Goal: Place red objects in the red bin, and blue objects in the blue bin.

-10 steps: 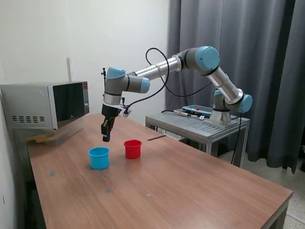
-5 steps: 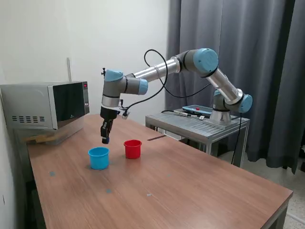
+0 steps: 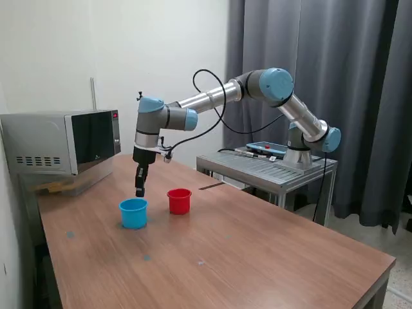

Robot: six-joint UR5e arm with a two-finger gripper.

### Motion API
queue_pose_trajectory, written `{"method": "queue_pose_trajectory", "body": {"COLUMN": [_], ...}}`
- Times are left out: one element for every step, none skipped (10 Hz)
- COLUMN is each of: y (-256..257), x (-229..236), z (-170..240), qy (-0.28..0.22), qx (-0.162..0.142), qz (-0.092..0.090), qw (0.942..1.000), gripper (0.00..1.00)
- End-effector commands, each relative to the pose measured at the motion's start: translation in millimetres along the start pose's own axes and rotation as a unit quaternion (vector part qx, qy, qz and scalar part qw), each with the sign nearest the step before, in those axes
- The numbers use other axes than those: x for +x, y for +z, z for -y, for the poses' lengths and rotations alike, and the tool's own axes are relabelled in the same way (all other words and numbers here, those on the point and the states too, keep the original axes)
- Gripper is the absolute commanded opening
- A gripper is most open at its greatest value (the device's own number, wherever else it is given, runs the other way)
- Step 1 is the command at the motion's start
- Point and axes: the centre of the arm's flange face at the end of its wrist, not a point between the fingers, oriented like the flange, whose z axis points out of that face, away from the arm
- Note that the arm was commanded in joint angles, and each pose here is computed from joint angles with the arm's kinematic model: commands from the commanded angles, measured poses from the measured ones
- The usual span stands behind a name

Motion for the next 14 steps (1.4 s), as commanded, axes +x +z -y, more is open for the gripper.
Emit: {"method": "queue_pose_trajectory", "body": {"y": [9, 8, 13, 14, 17, 21, 23, 22, 22, 22, 26, 26, 23, 22], "x": [2, 3, 4, 4, 6, 7, 7, 8, 8, 8, 8, 9, 9, 9], "z": [-2, -4, -5, -6, -6, -7, -8, -8, -8, -8, -8, -9, -11, -12], "qy": [-0.019, -0.02, -0.024, -0.028, -0.03, -0.03, -0.033, -0.036, -0.036, -0.036, -0.036, -0.036, -0.039, -0.044], "qx": [0.001, -0.001, 0.0, 0.0, 0.0, 0.0, 0.0, 0.0, -0.002, -0.001, -0.001, -0.002, -0.005, -0.008], "qz": [-0.001, -0.002, -0.001, -0.001, -0.001, -0.002, -0.001, -0.002, -0.002, -0.003, -0.003, -0.003, -0.003, -0.004], "qw": [0.9998, 0.9998, 0.9997, 0.9996, 0.9996, 0.9995, 0.9995, 0.9994, 0.9993, 0.9993, 0.9993, 0.9993, 0.9992, 0.999], "gripper": [0.0, 0.0, 0.0, 0.0, 0.0, 0.0, 0.0, 0.0, 0.0, 0.0, 0.0, 0.0, 0.0, 0.0]}}
